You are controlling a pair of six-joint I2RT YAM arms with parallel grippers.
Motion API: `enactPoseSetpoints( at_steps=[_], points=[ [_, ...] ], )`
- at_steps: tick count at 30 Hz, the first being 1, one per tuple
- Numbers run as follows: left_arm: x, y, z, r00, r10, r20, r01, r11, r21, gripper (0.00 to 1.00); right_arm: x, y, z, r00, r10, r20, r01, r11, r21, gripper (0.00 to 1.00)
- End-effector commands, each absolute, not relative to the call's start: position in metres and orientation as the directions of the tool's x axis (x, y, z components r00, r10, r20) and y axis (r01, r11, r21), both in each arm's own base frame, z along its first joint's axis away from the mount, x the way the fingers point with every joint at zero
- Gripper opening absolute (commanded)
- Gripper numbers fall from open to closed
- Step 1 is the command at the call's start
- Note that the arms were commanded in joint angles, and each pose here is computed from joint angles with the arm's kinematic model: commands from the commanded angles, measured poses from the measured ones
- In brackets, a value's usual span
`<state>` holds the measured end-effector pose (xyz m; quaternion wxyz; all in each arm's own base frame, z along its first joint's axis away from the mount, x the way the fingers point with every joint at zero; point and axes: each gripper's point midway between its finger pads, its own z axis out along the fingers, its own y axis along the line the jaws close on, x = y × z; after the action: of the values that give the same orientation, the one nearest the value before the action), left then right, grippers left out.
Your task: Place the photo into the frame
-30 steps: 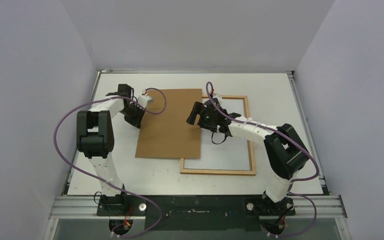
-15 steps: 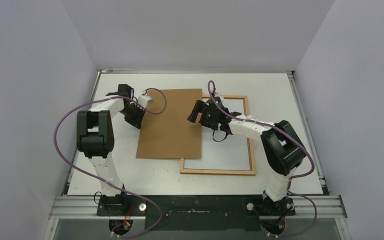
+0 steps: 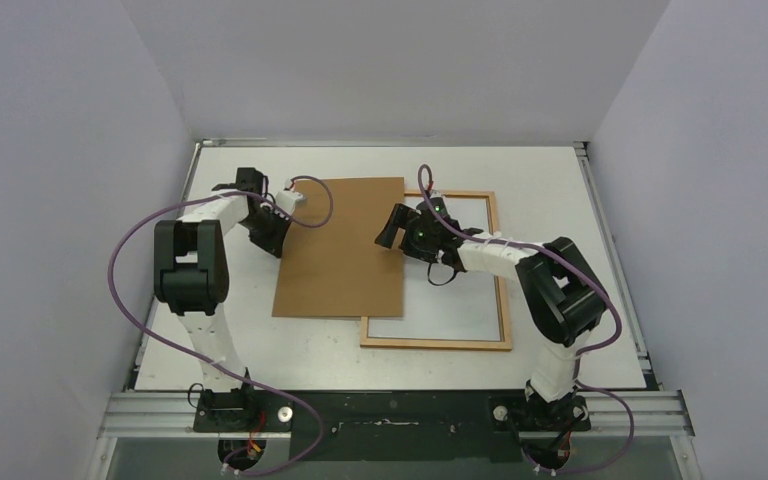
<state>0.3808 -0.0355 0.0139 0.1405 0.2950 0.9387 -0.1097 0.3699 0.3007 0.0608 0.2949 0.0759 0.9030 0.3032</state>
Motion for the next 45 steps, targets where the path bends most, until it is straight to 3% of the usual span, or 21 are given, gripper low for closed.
enactPoseSetpoints(
  at_steps=[1,14,18,19,20,21,22,25,28,31,32,36,37,41,45],
  points=[
    [0.358,-0.043,-0.001,-0.818,0.517,-0.252,0.568,0.795,-0.213,0.00,0.376,0.309,0.066,-0.802,0.338,-0.493,-0.065,0.771,0.634,0.92],
    [0.358,-0.044,0.001,-0.817,0.517,-0.256,0.569,0.793,-0.217,0.00,0.374,0.314,0.059,-0.813,0.349,-0.466,-0.052,0.754,0.655,0.81],
    [0.357,-0.044,0.001,-0.816,0.518,-0.256,0.570,0.792,-0.218,0.00,0.375,0.320,0.072,-0.805,0.350,-0.479,-0.079,0.737,0.671,0.60],
    [0.357,-0.044,0.001,-0.816,0.518,-0.256,0.571,0.792,-0.219,0.00,0.375,0.322,0.076,-0.802,0.350,-0.484,-0.086,0.734,0.674,0.48],
    [0.358,-0.045,0.002,-0.816,0.518,-0.258,0.571,0.791,-0.219,0.00,0.376,0.322,0.082,-0.796,0.355,-0.489,-0.089,0.731,0.676,0.28],
    [0.357,-0.045,0.002,-0.816,0.518,-0.258,0.571,0.790,-0.220,0.00,0.377,0.323,0.086,-0.793,0.358,-0.493,-0.092,0.729,0.678,0.17],
    [0.357,-0.045,0.003,-0.815,0.518,-0.260,0.572,0.789,-0.222,0.00,0.377,0.325,0.092,-0.791,0.358,-0.496,-0.101,0.723,0.683,0.12],
    [0.358,-0.047,0.006,-0.814,0.514,-0.269,0.573,0.787,-0.228,0.00,0.377,0.330,0.108,-0.783,0.364,-0.504,-0.125,0.702,0.701,0.13],
    [0.358,-0.048,0.009,-0.814,0.511,-0.277,0.573,0.786,-0.232,0.00,0.375,0.338,0.123,-0.777,0.367,-0.510,-0.151,0.679,0.719,0.27],
    [0.357,-0.049,0.011,-0.814,0.507,-0.283,0.572,0.785,-0.237,0.00,0.372,0.348,0.137,-0.771,0.364,-0.522,-0.181,0.661,0.728,0.32],
    [0.357,-0.050,0.011,-0.814,0.507,-0.284,0.572,0.784,-0.239,0.00,0.371,0.352,0.141,-0.770,0.358,-0.528,-0.194,0.658,0.728,0.32],
    [0.358,-0.052,0.020,-0.818,0.491,-0.300,0.564,0.785,-0.255,0.00,0.368,0.362,0.154,-0.759,0.323,-0.565,-0.237,0.672,0.702,0.06],
    [0.358,-0.053,0.025,-0.822,0.480,-0.307,0.558,0.785,-0.268,0.00,0.368,0.363,0.159,-0.750,0.318,-0.580,-0.249,0.676,0.694,0.05],
    [0.367,-0.049,0.067,-0.823,0.418,-0.384,0.538,0.791,-0.292,0.12,0.368,0.370,0.202,-0.695,0.309,-0.649,-0.325,0.670,0.667,0.05],
    [0.374,-0.038,0.125,-0.808,0.349,-0.474,0.523,0.795,-0.307,0.36,0.358,0.389,0.254,-0.642,0.280,-0.714,-0.434,0.635,0.639,0.05]
  ],
)
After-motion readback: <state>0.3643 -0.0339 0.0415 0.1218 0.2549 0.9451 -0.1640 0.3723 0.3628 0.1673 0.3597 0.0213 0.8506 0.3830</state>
